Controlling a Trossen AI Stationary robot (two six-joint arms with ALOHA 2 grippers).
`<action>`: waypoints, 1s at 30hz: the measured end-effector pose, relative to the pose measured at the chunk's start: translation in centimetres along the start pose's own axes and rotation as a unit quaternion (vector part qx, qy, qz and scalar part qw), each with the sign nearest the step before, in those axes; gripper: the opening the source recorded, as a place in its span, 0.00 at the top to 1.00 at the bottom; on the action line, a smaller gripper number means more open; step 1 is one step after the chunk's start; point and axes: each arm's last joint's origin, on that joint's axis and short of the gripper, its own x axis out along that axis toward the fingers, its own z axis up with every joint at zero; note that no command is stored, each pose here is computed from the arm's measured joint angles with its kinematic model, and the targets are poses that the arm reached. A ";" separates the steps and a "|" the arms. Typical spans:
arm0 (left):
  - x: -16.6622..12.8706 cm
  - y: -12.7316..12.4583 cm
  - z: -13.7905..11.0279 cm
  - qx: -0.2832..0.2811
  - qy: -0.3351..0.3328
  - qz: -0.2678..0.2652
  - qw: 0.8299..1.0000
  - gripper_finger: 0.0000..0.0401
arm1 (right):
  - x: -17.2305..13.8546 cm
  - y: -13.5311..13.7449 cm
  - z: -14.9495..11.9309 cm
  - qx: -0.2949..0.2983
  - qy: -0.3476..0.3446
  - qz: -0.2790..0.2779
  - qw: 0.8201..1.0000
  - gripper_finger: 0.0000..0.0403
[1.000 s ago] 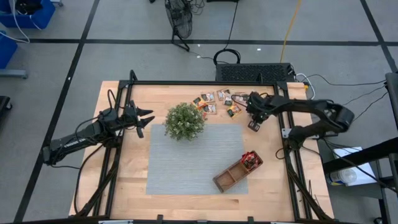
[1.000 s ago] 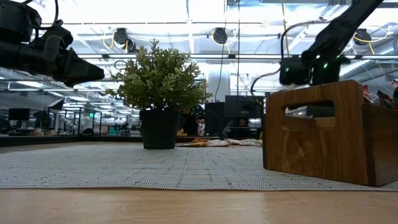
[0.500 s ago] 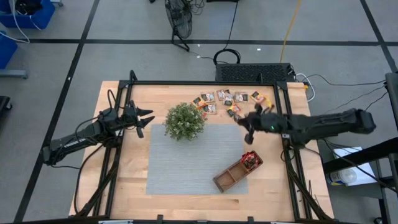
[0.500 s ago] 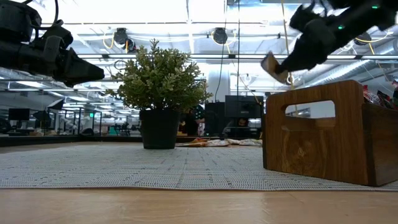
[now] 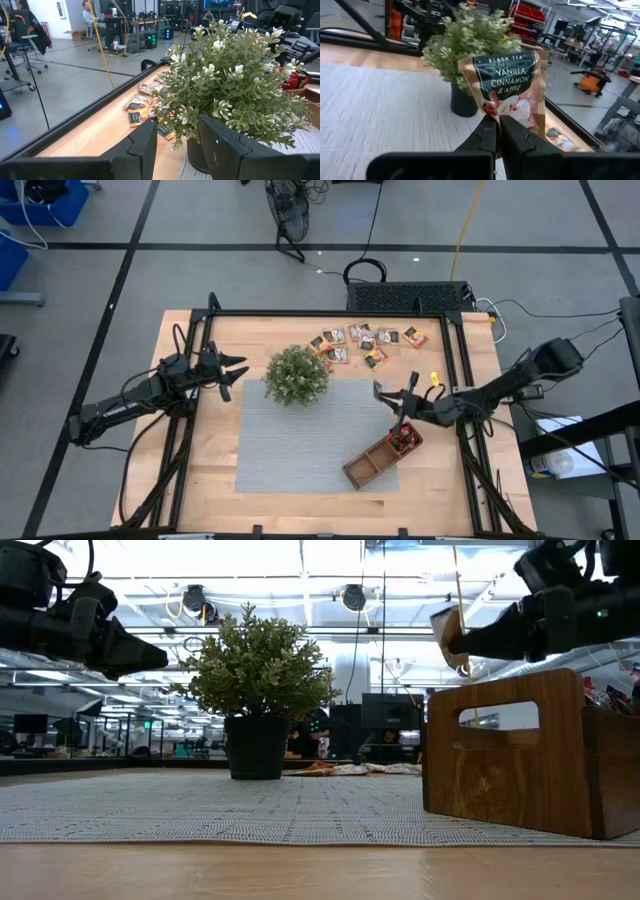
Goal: Pick & Place Tea
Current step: Put the apple tea sachet into the brown organizer
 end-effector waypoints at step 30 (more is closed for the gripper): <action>-0.5 0.1 3.1 -0.109 -0.160 -0.004 0.981 0.63 | 3.4 4.2 0.9 -0.117 -0.010 0.022 0.993 1.00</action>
